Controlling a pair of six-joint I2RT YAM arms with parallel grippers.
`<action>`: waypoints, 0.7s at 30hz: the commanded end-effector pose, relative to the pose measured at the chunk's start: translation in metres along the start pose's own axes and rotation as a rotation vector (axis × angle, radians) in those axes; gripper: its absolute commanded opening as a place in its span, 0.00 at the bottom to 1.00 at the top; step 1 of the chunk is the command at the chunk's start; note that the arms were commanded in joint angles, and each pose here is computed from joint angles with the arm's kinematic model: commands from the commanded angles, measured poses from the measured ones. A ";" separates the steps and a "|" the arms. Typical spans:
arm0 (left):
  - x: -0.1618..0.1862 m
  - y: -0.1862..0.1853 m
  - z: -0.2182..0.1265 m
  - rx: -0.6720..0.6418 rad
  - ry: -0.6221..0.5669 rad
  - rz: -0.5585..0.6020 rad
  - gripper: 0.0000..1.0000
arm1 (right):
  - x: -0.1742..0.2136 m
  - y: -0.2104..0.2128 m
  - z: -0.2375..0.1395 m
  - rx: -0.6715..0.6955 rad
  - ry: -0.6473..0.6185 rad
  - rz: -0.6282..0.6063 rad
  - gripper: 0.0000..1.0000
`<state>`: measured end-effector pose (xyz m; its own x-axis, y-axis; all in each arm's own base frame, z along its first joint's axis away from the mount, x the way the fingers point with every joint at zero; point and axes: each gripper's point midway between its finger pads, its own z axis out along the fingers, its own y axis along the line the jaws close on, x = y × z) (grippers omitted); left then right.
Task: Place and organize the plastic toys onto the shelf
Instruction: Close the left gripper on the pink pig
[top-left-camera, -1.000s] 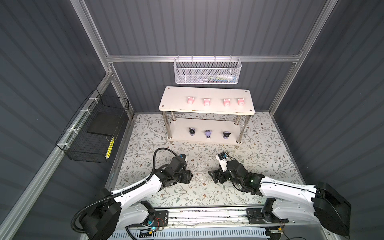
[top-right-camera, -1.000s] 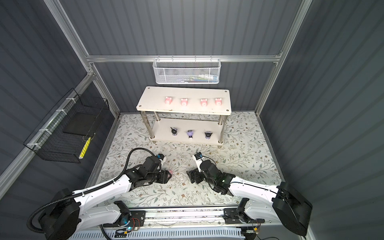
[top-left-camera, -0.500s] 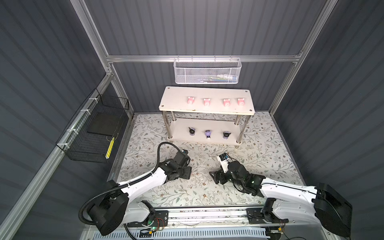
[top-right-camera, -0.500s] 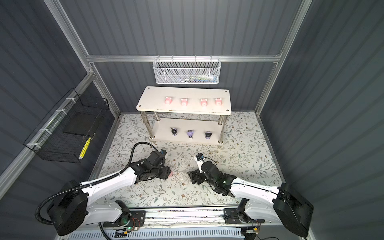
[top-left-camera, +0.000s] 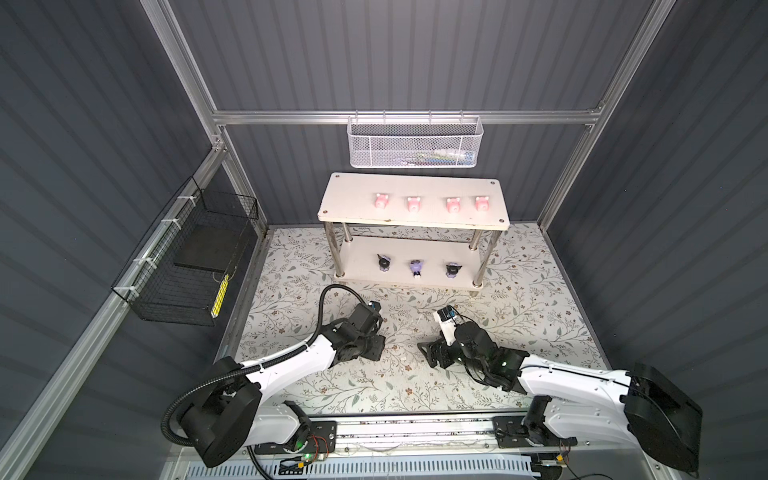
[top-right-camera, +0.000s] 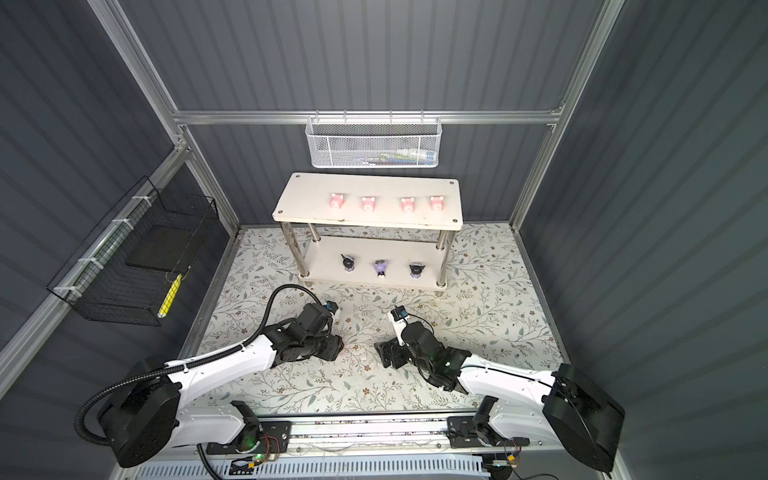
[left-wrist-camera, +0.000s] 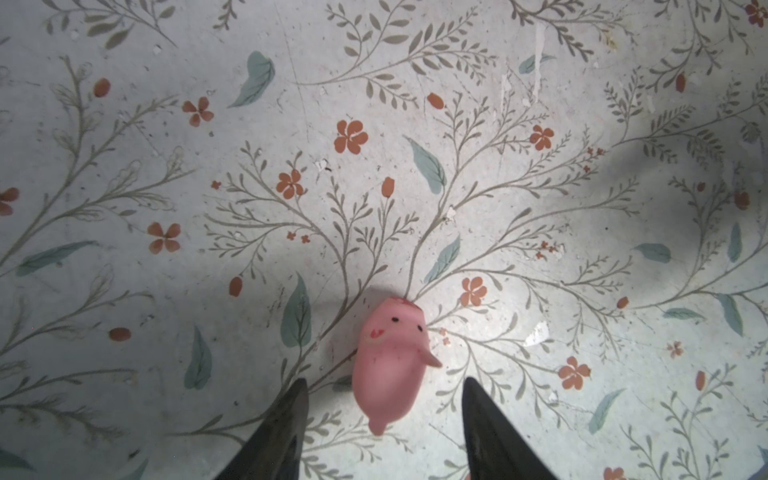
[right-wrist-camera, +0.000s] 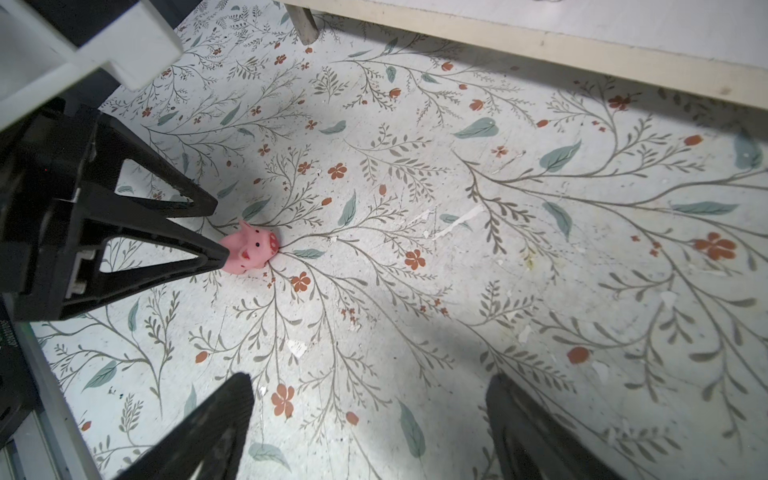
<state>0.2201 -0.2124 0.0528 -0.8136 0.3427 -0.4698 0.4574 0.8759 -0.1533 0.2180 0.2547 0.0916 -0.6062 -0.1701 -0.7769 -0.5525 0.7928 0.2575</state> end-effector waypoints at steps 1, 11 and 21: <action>0.009 0.000 0.006 -0.005 0.027 0.033 0.59 | 0.002 -0.001 0.002 0.000 0.002 0.008 0.90; 0.013 -0.001 0.014 -0.015 0.056 0.049 0.53 | 0.003 -0.001 0.006 -0.001 0.012 0.006 0.89; 0.015 -0.002 0.024 -0.050 0.086 0.075 0.50 | 0.002 -0.001 0.007 -0.001 0.016 0.005 0.90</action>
<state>0.2114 -0.2154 0.0232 -0.8160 0.4203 -0.3969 0.4934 0.8641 -0.0995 0.2186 0.2555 0.0842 -0.6165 -0.1812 -0.7662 -0.5503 0.7951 0.2548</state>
